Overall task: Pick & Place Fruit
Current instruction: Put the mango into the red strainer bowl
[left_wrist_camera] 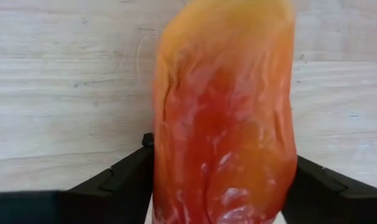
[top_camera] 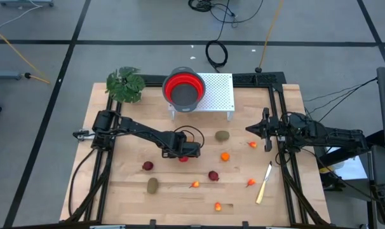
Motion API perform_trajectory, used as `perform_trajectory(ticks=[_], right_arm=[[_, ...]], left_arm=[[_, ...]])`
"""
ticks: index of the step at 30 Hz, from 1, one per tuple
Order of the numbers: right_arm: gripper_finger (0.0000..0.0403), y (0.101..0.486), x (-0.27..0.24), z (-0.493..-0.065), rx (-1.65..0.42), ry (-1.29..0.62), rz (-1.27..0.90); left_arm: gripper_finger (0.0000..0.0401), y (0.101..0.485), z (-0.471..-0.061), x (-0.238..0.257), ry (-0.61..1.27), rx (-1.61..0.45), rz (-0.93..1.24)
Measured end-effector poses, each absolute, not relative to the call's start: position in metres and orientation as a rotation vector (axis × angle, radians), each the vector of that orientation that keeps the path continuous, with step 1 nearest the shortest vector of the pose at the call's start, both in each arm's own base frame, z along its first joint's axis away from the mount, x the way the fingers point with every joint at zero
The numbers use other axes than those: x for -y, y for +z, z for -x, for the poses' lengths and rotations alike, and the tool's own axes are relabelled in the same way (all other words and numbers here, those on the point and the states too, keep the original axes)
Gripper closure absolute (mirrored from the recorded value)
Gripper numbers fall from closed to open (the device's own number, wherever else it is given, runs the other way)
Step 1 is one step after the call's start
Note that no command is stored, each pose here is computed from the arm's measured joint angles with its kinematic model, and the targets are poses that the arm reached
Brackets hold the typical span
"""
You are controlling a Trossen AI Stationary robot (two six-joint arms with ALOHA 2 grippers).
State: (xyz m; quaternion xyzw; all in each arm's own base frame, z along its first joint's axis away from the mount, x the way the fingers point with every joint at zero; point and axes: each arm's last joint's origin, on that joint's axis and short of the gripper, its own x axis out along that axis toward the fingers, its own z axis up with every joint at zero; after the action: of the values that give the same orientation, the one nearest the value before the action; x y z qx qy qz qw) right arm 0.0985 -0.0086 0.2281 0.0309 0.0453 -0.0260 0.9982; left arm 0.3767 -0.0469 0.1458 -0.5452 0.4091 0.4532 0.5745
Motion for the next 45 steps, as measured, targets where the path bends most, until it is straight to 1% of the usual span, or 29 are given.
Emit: perform_trajectory(ticks=[3,5,8,10,13,15,20,23,26,31,35,41,45], right_arm=[[0.0403,0.228,0.009,-0.099,-0.091,-0.052,-0.062],[0.0403,0.228,0.009,-0.099,-0.091,-0.052,-0.062],[0.0403,0.228,0.009,-0.099,-0.091,-0.052,-0.062],[0.0403,0.228,0.009,-0.099,-0.091,-0.052,-0.062],[0.0403,0.228,0.009,-0.098,-0.092,-0.052,-0.058],[0.0403,0.228,0.009,-0.098,-0.091,-0.052,-0.047],[0.0403,0.228,0.009,-0.098,-0.091,-0.052,-0.044],[0.0403,0.228,0.009,-0.098,-0.090,-0.053,-0.043],[0.0403,0.228,0.009,-0.098,-0.091,-0.053,-0.040],[0.0403,0.228,0.009,-0.098,-0.090,-0.053,-0.040],[0.0403,0.228,0.009,-0.098,-0.091,-0.053,-0.040],[0.0403,0.228,0.009,-0.098,-0.090,-0.053,-0.040],[0.0403,0.228,0.009,-0.098,-0.090,-0.056,-0.040]], left_arm=[[0.0180,0.146,-0.377,0.047,1.059,-0.959,1.275],[0.0192,0.147,-0.377,0.047,1.045,-0.964,1.268],[0.0190,0.153,-0.376,0.047,1.011,-0.961,1.263],[0.0176,0.163,-0.376,0.048,0.957,-0.954,1.242],[0.0152,0.183,-0.373,0.050,0.835,-0.940,1.170],[0.0147,0.198,-0.372,0.054,0.724,-0.911,1.077],[0.0160,0.252,-0.370,0.068,0.423,-0.698,0.858],[0.0169,0.282,-0.366,0.072,0.340,-0.528,0.736],[0.0170,0.312,-0.360,0.073,0.308,-0.350,0.617],[0.0161,0.347,-0.353,0.068,0.317,-0.127,0.469],[0.0159,0.369,-0.345,0.059,0.434,0.023,0.432],[0.0158,0.387,-0.330,0.035,0.667,0.135,0.423],[0.0158,0.396,-0.321,0.017,0.756,0.170,0.398]])
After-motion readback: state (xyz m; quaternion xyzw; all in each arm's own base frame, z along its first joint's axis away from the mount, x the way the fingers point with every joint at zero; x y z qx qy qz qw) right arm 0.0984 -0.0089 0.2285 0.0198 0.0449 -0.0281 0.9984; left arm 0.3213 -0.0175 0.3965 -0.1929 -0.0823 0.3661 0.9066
